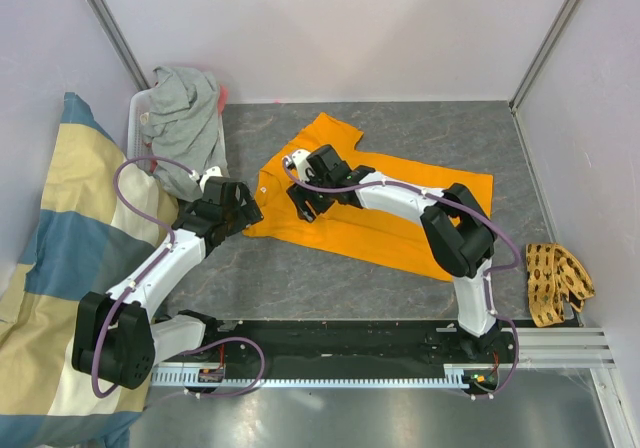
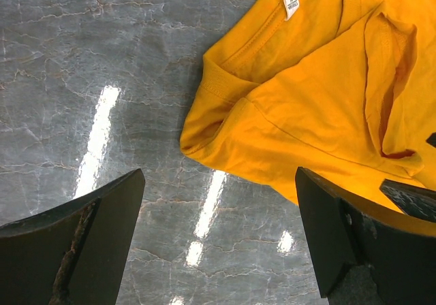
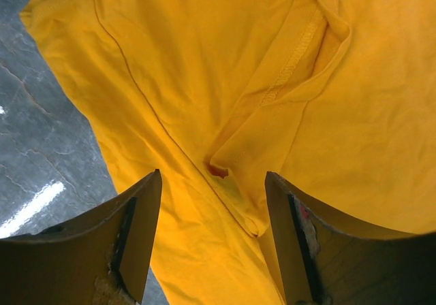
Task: Fold and stack the t-shirts
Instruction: Fold the tshirt
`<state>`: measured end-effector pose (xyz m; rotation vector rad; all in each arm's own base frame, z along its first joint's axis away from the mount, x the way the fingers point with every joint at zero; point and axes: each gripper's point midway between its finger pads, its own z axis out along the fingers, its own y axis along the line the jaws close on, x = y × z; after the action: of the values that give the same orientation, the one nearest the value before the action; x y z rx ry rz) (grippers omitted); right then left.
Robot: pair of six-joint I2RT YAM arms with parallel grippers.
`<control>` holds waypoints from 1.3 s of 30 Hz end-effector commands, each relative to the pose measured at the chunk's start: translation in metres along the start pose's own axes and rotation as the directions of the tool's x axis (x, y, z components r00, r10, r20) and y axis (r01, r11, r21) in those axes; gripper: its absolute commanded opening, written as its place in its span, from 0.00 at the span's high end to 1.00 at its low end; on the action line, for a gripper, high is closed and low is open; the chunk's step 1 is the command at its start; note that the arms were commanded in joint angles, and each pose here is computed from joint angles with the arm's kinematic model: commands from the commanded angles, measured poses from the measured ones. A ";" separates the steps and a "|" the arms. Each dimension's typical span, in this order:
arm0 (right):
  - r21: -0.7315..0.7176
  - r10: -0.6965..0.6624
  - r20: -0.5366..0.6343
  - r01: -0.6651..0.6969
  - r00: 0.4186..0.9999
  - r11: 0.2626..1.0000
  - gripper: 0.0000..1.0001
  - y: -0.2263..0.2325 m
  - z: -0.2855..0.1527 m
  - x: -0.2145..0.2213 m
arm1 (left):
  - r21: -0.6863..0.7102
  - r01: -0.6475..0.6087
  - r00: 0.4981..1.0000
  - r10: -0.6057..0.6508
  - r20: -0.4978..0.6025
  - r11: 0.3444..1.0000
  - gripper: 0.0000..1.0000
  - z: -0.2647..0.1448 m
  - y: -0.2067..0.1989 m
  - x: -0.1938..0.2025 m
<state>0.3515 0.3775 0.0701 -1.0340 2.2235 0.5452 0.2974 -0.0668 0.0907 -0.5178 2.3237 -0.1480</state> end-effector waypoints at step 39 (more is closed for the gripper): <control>0.242 0.113 0.025 -0.116 0.993 0.963 0.84 -0.038 -0.001 0.005 | -0.008 -0.001 1.000 0.001 0.009 1.000 0.00 -0.001 0.004 0.001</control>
<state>0.3678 0.3565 0.0476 -0.8945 2.3058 0.3627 0.2940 -0.0658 0.0884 -0.5180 2.3272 -0.1459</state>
